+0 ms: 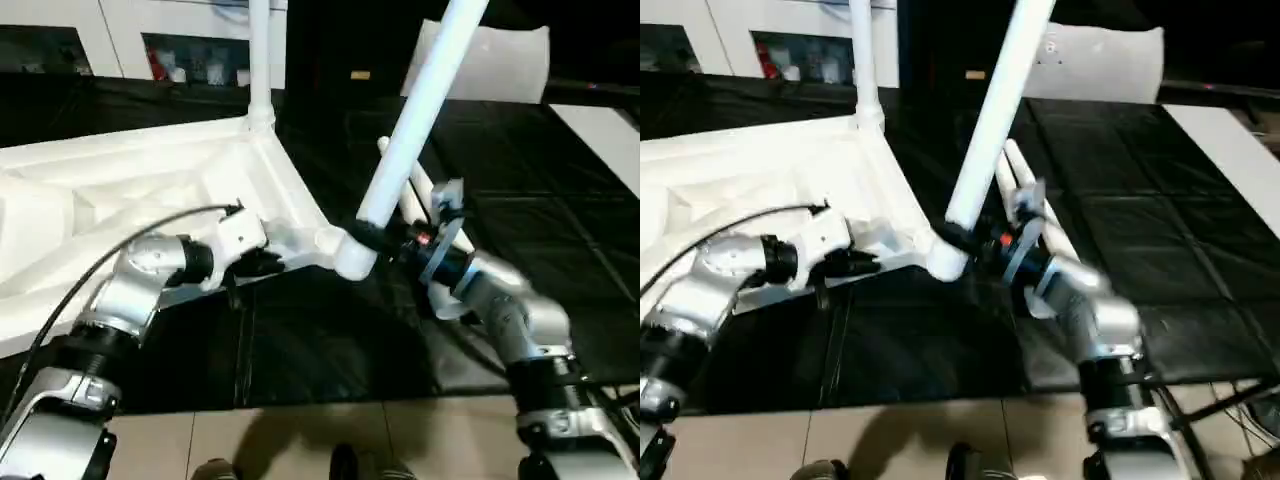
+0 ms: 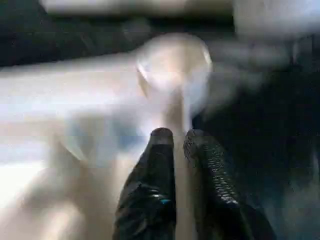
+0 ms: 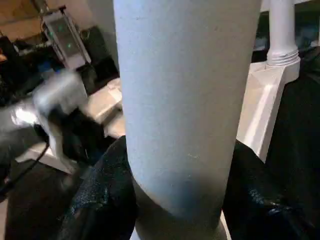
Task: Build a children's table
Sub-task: Insert table leg to table base
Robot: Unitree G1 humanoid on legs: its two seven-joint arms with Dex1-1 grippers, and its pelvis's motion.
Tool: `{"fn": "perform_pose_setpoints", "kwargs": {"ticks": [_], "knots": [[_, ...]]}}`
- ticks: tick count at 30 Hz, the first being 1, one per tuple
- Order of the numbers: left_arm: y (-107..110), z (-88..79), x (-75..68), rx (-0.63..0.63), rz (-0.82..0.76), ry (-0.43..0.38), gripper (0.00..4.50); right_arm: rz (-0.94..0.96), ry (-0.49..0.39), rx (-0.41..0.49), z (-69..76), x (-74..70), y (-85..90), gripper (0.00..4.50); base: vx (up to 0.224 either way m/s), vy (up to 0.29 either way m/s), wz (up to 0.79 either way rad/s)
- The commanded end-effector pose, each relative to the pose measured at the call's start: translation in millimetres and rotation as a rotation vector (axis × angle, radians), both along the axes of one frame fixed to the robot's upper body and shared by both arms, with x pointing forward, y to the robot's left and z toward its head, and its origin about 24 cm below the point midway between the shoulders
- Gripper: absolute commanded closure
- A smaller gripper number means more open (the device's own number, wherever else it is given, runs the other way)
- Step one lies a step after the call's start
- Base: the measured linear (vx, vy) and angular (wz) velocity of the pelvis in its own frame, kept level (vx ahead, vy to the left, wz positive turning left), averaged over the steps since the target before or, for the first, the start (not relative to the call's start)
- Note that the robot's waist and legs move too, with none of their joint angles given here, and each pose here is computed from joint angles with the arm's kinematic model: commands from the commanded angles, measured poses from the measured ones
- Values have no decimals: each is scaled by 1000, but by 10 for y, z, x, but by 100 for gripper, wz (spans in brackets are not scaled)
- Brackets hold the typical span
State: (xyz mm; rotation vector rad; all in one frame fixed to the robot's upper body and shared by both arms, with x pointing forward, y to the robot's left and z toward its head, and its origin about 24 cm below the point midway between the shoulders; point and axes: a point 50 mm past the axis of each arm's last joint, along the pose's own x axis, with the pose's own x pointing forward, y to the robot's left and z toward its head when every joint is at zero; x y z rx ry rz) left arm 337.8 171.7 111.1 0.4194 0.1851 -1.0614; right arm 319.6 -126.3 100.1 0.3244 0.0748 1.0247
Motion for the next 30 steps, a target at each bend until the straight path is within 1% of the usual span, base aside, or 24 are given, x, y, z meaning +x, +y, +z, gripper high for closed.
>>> {"fn": "perform_pose_setpoints", "kwargs": {"ticks": [1, 2, 3, 4, 5, 6, 7, 8, 11, 12, 13, 14, 15, 18, 20, 21, 23, 25, 28, 30], "knots": [[-33, 226, 33, -88, -21, -68, 358, -12, -26, -25, 83, 19, -25, 260, 75, -32, 0], [-42, 286, 47, -132, -21, -79, 353, -15, -23, -35, 85, 21, -21, 260, 75, -32, 0], [-42, 286, 47, -132, -21, -79, 351, -15, -23, -35, 85, 21, -21, 260, 67, -23, 0], [-63, 386, 73, -223, -21, -66, 347, -24, -16, -59, 79, 19, -9, 260, 53, -11, 1], [-67, 400, 78, -236, -21, -63, 338, -26, -15, -63, 79, 18, -7, 260, 53, -11, 1], [-81, 498, 228, -248, 123, -96, 325, -32, -13, -89, 68, 23, 13, 260, 0, 0, 0], [-82, 504, 241, -244, 137, -100, 325, -32, -14, -92, 67, 23, 15, 260, 0, 0, 0], [-120, 580, 368, -211, 276, -148, 315, -36, -25, -138, 50, 27, 45, 260, 0, 0, 0], [-220, 657, 415, -233, 321, -161, 289, -41, -41, -193, 28, 31, 77, 260, 0, 0, 0], [-257, 671, 417, -238, 319, -164, 289, -42, -37, -201, 23, 31, 82, 260, 0, 0, 0], [-433, 734, 419, -257, 311, -180, 283, -46, -15, -232, -2, 34, 105, 260, 0, 0, 0], [-517, 766, 408, -265, 296, -189, 283, -52, -13, -242, -7, 39, 111, 260, 0, 0, 0], [-713, 846, 362, -298, 241, -197, 281, -77, -12, -258, -16, 61, 116, 260, 0, 0, 0], [-909, 938, 298, -329, 175, -209, 281, -103, -18, -271, -25, 87, 110, 260, 0, 0, 0], [-1116, 1045, 188, -353, 87, -218, 281, -127, -21, -288, -44, 112, 100, 260, 0, 0, 0], [-1178, 1076, 149, -359, 60, -222, 281, -133, -22, -293, -49, 119, 99, 260, 0, 0, 0], [-1247, 1100, 95, -368, 24, -218, 281, -139, -23, -296, -56, 124, 101, 260, -32, 1, -1], [-1333, 1107, 4, -360, -35, -216, 281, -154, -25, -298, -61, 134, 113, 260, 0, 0, 0], [-1365, 1095, -41, -350, -57, -217, 281, -166, -28, -296, -56, 144, 126, 260, 0, 0, 0], [-1332, 1092, -38, -343, -36, -233, 281, -175, -34, -285, -33, 156, 135, 260, 0, 0, 0]]}}
